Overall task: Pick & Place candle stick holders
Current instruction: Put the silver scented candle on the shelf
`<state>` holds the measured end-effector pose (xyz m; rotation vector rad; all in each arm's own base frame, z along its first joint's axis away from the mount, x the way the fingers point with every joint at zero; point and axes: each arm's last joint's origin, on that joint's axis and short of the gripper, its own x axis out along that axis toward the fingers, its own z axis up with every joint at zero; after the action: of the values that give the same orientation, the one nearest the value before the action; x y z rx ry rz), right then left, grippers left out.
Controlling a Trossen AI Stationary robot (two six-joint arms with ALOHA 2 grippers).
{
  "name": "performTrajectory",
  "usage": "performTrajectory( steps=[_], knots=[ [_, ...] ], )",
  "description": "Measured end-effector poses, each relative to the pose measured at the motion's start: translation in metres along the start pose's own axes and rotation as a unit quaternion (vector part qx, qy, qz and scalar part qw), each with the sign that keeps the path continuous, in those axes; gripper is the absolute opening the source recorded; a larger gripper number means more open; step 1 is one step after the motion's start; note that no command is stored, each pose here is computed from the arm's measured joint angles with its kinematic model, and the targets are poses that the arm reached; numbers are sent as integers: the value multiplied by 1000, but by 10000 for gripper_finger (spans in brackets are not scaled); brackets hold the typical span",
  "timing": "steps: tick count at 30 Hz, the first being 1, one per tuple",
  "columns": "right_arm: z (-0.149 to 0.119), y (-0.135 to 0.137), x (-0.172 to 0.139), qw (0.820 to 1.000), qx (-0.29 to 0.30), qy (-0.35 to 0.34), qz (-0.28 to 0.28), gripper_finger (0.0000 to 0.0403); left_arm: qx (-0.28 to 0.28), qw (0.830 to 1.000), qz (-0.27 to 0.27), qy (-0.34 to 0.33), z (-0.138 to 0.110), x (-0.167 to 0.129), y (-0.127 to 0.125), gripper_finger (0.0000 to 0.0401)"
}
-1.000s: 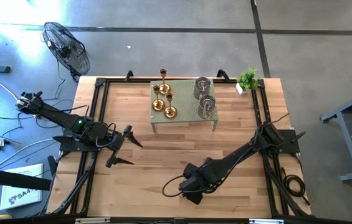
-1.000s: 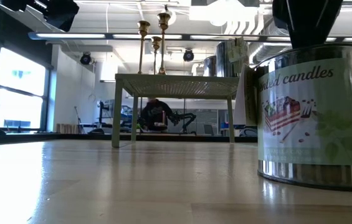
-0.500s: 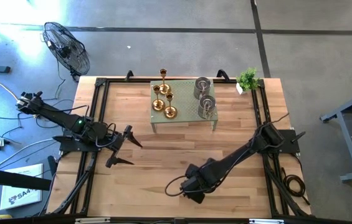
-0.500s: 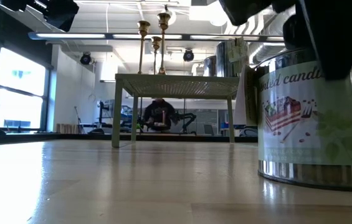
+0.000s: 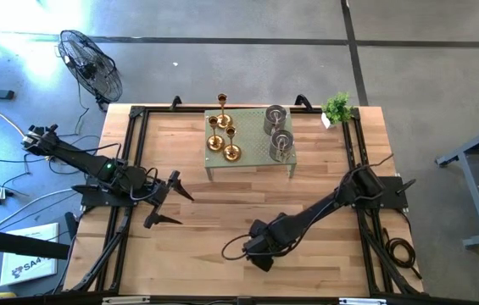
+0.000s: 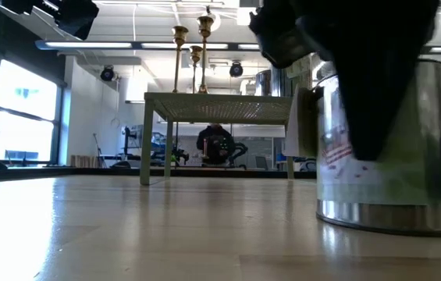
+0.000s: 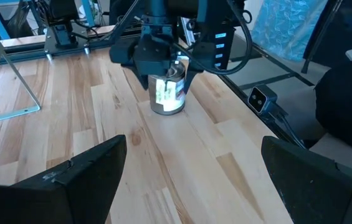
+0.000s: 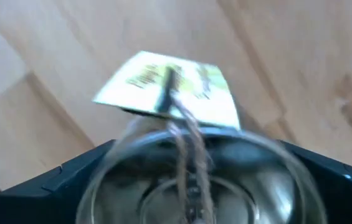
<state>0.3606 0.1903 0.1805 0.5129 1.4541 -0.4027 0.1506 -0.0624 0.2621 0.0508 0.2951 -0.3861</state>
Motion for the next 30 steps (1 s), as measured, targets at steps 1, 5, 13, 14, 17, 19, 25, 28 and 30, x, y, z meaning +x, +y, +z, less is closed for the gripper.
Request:
performTrajectory(
  steps=[1,5,13,14,17,19,25,28,30],
  knots=[
    [2,0,0,1000,2,-6,1,400,0,1000,0,0,0,0,0,367],
    [9,-3,0,1000,11,-13,4,400,0,1000,0,0,0,0,0,367],
    [9,-3,0,1000,13,-12,3,361,0,1000,0,5,-1,0,0,367],
    [9,-3,0,1000,13,-13,3,352,0,1000,0,5,-1,0,0,367],
    [9,-3,0,1000,12,-16,1,349,0,1000,0,5,-1,0,0,367],
    [9,-3,0,1000,11,-18,0,349,0,1000,0,5,-1,0,0,367],
    [9,-3,-2,1000,6,-19,-3,349,0,1000,0,4,-1,0,0,367],
    [10,0,-10,1000,-5,-24,-6,349,1,1000,0,0,0,0,0,367],
    [11,1,-19,999,-6,-29,-12,349,4,1000,0,-3,1,0,0,367]
  ],
)
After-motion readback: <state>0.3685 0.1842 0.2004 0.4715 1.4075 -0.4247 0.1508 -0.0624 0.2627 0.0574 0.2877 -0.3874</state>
